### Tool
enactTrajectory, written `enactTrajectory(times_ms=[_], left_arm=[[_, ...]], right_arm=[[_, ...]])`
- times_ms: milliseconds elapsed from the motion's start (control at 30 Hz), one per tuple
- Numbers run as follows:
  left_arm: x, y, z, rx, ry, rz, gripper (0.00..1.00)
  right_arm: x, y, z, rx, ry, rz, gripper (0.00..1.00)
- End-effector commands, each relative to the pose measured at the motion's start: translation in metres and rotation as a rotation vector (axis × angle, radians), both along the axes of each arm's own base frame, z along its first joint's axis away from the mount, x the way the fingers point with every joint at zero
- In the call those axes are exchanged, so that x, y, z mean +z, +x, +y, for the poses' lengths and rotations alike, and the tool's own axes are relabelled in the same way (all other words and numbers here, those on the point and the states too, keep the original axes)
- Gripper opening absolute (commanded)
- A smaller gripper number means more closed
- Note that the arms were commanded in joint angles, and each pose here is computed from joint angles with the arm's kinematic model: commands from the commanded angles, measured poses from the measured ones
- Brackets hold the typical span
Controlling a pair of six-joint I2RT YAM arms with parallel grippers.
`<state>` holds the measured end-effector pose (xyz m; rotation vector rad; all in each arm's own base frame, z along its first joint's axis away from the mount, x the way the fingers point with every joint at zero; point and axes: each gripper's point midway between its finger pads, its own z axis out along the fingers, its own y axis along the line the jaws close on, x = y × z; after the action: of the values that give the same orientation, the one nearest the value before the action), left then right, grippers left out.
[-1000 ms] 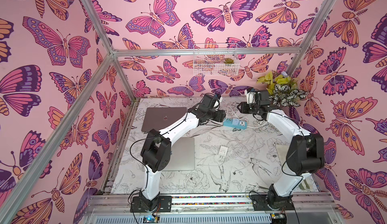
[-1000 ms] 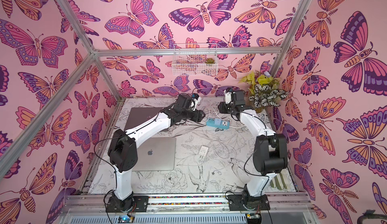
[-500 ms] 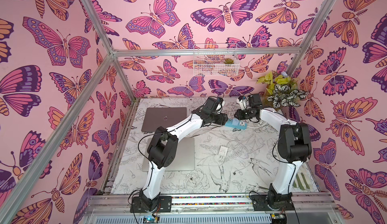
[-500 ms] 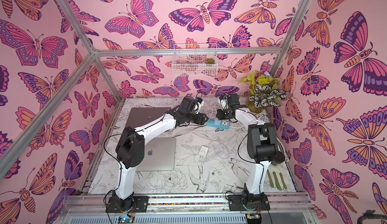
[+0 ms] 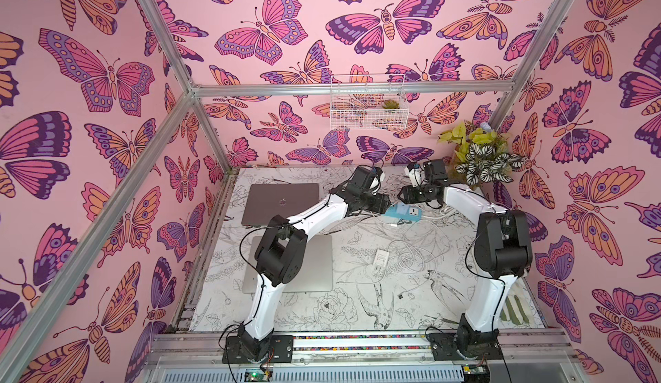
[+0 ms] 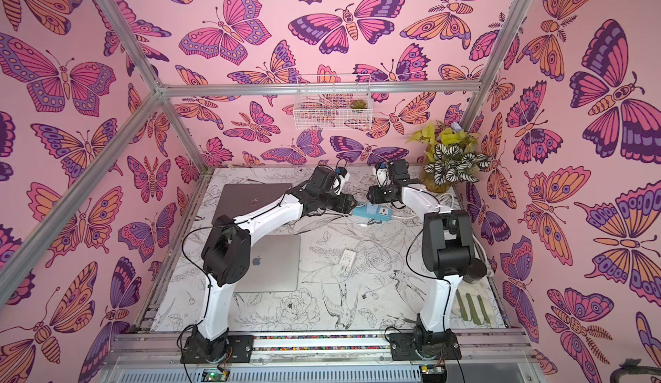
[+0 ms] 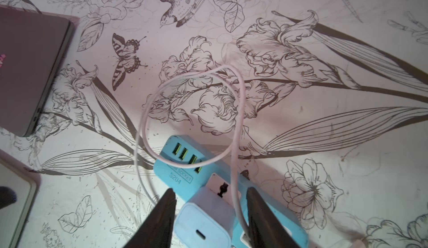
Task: Unplug the laptop charger
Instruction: Remove the charging cable from the plug.
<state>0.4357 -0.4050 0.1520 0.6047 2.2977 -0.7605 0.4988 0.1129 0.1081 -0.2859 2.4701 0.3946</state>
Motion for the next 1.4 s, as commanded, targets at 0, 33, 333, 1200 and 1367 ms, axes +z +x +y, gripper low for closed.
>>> enactTrajectory(times_ms=[0, 33, 333, 1200, 1367], left_arm=[[-0.006, 0.003, -0.001, 0.002, -0.004, 0.012, 0.70], [-0.006, 0.003, -0.001, 0.001, -0.005, 0.014, 0.71], [-0.016, 0.003, 0.001, 0.012, 0.006, 0.033, 0.72], [-0.024, 0.004, 0.004, 0.022, 0.013, 0.050, 0.75], [-0.025, 0.003, 0.004, 0.019, 0.013, 0.051, 0.76]], right_arm=[[0.002, 0.011, -0.016, -0.072, -0.070, -0.037, 0.54], [0.003, 0.013, -0.019, -0.089, -0.081, -0.042, 0.56], [0.002, 0.021, -0.025, -0.143, -0.052, 0.027, 0.62], [0.057, 0.015, -0.061, -0.329, -0.023, -0.147, 0.67], [0.035, 0.023, -0.076, -0.342, 0.119, -0.012, 0.68]])
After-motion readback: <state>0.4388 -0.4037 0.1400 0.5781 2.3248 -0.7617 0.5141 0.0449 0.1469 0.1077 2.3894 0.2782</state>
